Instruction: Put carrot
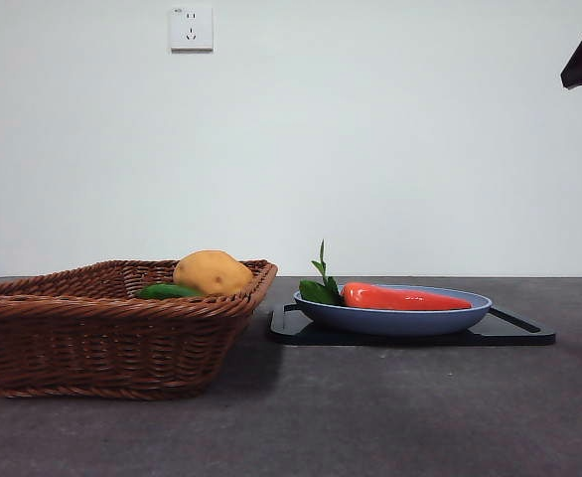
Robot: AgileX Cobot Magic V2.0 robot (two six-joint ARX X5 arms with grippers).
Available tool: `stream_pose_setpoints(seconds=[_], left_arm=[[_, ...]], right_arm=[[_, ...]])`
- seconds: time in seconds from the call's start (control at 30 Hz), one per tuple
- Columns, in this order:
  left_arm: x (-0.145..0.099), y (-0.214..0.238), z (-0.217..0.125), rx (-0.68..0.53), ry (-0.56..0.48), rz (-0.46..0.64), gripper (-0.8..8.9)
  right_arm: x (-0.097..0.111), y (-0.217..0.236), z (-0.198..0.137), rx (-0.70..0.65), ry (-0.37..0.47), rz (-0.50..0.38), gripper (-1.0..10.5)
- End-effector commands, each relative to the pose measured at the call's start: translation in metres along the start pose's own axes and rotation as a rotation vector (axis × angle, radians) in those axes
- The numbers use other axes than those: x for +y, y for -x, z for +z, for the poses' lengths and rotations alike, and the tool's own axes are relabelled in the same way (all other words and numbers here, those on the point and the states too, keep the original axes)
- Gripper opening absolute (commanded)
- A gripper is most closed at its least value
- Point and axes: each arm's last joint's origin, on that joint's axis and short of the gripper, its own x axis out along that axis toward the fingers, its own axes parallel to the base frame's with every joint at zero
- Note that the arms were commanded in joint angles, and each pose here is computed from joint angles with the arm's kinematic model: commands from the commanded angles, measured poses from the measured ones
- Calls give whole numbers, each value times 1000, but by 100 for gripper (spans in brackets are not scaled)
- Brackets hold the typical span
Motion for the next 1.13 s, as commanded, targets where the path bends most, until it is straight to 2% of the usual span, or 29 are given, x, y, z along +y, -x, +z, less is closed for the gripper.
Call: stream_pose_setpoints(seconds=[0.03,0.2,0.93,1.03,1.13], left_arm=[[0,-2,-6,7,19,5,8],[0,-2,-6,2,68,0,8],[0,-2,-6,2,68,3,8],[0,-2,-6,2,68,3,8],[0,-2,-6,2,68,3,8]], right_arm=[[1,1,3,-12,-12,5,4],[1,1,3,-12,-12,5,4],[1,1,3,-12,-12,5,4],[1,1,3,-13,21,1,4],[-5,10,6,-57,71,-51,4]])
